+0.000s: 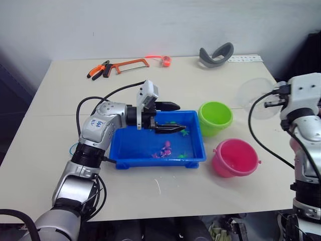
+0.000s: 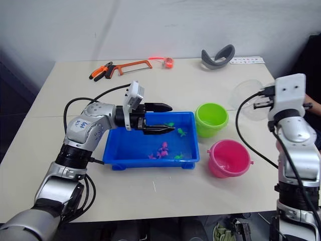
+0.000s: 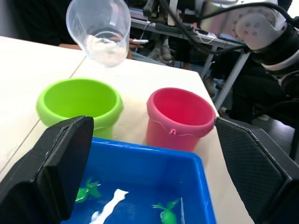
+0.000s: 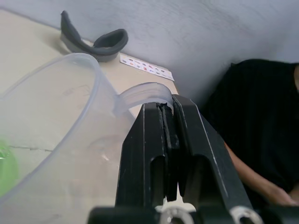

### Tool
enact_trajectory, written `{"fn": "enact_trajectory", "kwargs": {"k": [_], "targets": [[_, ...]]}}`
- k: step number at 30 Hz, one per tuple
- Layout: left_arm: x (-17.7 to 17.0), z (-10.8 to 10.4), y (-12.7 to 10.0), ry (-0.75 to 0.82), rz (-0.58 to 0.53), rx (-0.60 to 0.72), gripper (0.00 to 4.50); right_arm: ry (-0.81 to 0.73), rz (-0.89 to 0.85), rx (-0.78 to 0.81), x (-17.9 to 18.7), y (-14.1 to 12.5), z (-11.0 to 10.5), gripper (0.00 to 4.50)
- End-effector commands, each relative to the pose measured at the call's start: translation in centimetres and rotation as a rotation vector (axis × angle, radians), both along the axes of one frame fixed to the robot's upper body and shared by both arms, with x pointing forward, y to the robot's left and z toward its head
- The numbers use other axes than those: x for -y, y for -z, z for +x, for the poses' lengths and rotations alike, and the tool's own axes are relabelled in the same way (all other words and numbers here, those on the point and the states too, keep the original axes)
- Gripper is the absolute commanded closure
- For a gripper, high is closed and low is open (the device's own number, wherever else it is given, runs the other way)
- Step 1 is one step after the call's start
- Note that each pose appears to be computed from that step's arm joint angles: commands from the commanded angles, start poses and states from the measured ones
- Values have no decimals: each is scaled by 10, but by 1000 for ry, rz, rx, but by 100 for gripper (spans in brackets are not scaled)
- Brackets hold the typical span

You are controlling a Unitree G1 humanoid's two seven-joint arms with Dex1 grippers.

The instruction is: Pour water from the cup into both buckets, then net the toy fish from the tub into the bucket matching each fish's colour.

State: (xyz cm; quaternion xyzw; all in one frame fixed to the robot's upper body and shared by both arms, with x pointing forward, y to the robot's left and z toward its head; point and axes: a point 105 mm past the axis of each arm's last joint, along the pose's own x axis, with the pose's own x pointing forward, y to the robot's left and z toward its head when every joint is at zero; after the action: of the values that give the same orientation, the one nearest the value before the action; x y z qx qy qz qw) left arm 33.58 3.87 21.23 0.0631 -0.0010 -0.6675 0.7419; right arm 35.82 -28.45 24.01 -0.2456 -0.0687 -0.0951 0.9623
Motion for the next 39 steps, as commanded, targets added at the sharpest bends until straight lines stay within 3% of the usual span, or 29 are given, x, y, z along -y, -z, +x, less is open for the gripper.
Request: {"fn": "enact_trajectory", "kwargs": {"k": [1, 6, 16, 27, 34, 39], "targets": [[-2, 1, -12, -5, -19, 51, 0, -20, -103, 79, -8, -22, 2, 447], [-4, 5, -12, -32, -22, 54, 0, -68, -251, 73, -24, -23, 7, 447], [-2, 14, -12, -72, -28, 72, 0, -155, -742, 119, -64, -28, 7, 447], [-3, 15, -10, -70, -24, 76, 0, -189, -1098, 204, -87, -29, 1, 447], [-1, 14, -10, -63, -26, 76, 0, -174, -1094, 232, -86, -33, -2, 447], [1, 13, -8, -51, -25, 75, 0, -139, -940, 205, -69, -35, -2, 447]]}}
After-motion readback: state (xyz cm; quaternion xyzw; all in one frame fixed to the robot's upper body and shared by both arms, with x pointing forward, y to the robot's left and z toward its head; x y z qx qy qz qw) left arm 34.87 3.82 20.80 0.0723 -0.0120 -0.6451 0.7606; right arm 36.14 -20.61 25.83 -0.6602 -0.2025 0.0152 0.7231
